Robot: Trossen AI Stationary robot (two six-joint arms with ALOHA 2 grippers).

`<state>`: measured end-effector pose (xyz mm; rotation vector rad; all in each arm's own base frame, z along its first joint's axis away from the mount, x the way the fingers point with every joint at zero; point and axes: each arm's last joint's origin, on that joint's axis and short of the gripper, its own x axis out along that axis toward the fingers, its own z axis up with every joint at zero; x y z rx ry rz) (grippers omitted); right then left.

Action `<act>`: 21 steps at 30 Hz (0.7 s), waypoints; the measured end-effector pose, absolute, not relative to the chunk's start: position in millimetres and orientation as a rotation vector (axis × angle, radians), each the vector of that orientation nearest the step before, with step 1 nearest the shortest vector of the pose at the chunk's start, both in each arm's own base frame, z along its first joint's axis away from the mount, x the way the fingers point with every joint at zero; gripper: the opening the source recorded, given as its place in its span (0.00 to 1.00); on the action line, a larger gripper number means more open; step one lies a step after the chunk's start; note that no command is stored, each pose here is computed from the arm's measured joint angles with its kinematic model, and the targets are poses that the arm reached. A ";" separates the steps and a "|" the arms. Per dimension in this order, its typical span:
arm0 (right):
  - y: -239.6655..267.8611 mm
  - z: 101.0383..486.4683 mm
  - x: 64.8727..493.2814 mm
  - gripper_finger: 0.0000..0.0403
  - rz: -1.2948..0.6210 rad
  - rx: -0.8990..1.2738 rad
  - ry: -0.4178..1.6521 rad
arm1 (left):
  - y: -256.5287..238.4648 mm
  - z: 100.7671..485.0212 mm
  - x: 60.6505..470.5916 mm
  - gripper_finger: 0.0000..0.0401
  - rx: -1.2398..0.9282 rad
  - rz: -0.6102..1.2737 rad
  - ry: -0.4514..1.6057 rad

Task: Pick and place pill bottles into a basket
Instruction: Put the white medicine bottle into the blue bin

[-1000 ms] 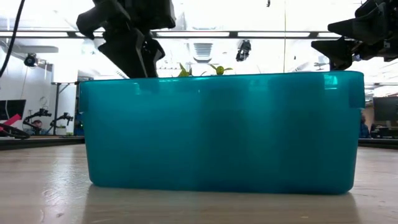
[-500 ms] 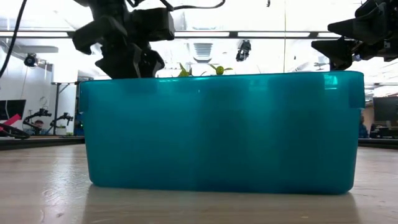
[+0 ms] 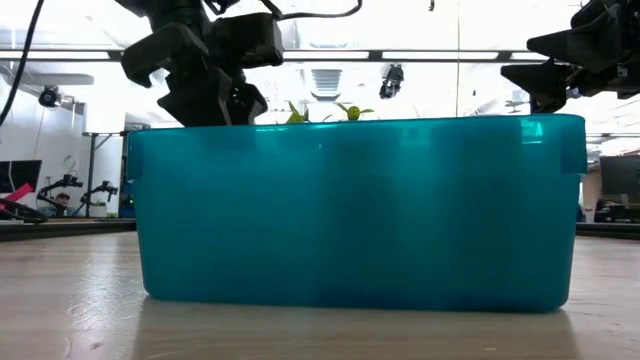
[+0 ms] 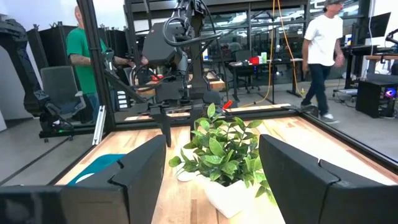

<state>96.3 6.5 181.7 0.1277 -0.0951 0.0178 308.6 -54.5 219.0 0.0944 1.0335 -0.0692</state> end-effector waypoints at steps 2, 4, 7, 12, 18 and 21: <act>6.5 181.7 96.3 0.61 0.017 0.128 -0.095 | -53.0 218.5 308.8 0.54 0.092 -0.065 1.034; 6.5 181.6 96.3 0.62 0.017 0.128 -0.095 | -52.0 217.1 309.0 0.54 0.087 -0.066 1.028; 6.5 181.7 96.3 0.62 0.018 0.128 -0.095 | -51.1 213.1 307.5 0.54 0.072 -0.085 1.038; 6.5 181.7 96.3 0.64 0.018 0.128 -0.095 | -50.8 209.5 306.6 0.54 0.064 -0.095 1.038; 6.5 181.7 96.3 0.62 0.017 0.128 -0.095 | -47.5 204.5 305.6 0.54 0.057 -0.090 1.036; 6.5 181.7 96.3 0.62 0.017 0.128 -0.095 | -46.5 204.0 306.2 0.54 0.053 -0.088 1.028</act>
